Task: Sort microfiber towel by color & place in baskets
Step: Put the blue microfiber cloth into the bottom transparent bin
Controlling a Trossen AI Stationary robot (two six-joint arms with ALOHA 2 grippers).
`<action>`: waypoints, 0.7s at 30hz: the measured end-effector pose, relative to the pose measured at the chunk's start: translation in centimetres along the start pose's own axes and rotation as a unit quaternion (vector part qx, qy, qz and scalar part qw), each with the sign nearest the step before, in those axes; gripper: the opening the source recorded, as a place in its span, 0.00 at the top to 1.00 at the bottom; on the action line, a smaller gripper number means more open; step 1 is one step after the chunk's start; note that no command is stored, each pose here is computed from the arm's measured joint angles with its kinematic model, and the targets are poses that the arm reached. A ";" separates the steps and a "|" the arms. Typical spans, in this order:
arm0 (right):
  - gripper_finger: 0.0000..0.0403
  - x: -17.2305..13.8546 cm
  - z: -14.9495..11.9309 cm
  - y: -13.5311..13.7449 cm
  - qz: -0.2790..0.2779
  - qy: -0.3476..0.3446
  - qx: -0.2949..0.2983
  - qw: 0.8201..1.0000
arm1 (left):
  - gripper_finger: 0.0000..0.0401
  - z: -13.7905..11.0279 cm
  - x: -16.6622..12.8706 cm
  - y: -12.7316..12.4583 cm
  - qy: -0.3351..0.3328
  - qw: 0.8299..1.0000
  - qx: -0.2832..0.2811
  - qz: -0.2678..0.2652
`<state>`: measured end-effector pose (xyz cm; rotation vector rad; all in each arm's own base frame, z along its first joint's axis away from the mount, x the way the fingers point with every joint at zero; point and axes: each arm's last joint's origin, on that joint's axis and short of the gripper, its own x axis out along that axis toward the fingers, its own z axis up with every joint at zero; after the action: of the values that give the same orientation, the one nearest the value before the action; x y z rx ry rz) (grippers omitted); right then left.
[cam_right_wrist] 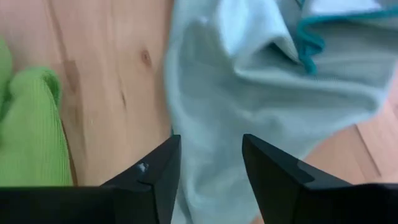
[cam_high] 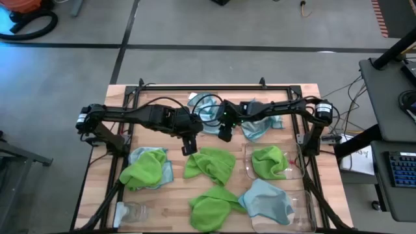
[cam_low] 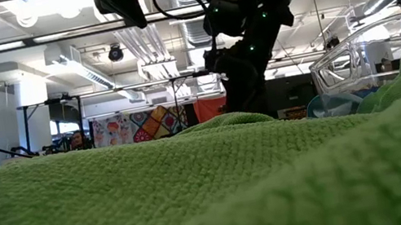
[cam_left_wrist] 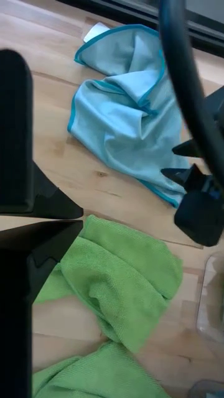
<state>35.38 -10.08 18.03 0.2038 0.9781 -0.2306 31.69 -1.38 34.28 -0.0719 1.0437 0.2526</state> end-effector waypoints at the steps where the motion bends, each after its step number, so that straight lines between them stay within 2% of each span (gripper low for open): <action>1: 0.57 -0.1 0.0 -0.1 -0.001 0.004 0.002 1.000 | 1.00 0.0 0.0 0.0 0.001 1.000 0.000 0.000; 8: 0.56 0.4 -1.3 -0.7 -0.007 0.064 0.013 0.998 | 1.00 -0.2 0.0 0.0 0.010 1.000 0.002 0.002; 21: 0.57 3.7 -2.7 -0.8 0.002 0.112 0.029 0.993 | 1.00 -0.2 0.0 0.0 0.012 1.000 0.003 0.002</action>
<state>34.98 -10.49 13.42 0.2887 1.1952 -0.2352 31.48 -1.38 34.14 -0.0683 1.0694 0.2527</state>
